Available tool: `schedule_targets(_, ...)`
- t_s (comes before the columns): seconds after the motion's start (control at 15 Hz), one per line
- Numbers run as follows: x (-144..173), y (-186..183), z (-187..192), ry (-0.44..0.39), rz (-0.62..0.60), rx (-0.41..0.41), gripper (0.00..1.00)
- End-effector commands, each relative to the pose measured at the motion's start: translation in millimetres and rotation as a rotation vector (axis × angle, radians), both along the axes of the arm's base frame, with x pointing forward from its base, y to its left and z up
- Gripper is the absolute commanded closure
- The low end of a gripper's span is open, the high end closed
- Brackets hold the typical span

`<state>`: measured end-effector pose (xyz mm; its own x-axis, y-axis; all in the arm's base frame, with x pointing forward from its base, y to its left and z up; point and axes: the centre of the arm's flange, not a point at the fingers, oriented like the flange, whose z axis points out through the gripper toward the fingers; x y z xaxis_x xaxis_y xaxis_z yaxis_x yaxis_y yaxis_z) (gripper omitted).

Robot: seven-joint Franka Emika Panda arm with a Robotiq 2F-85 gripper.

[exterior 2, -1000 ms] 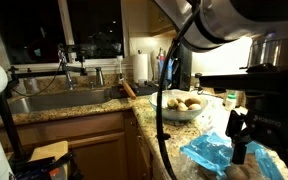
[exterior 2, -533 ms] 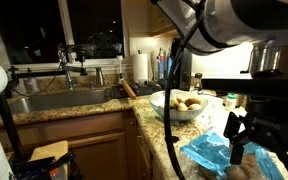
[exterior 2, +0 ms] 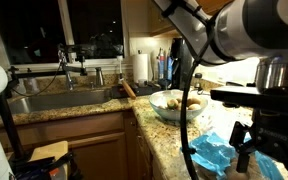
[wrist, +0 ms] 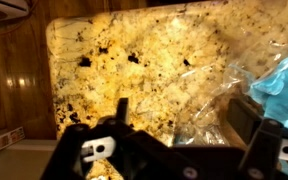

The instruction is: Remove one potato from the plastic bag and put it in the glass bowl

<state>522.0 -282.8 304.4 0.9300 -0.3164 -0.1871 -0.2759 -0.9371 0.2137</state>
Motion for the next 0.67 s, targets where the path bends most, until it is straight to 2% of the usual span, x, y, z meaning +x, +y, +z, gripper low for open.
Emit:
schedule_targets(0.0,26.3,-13.0,-12.7,0.018,0.036,0.030,0.00)
schedule_targets(0.2,40.2,-4.0,-18.3,0.027,0.113,0.100,0.00)
schedule_targets(0.6,58.0,10.2,-12.4,0.032,0.200,0.157,0.00)
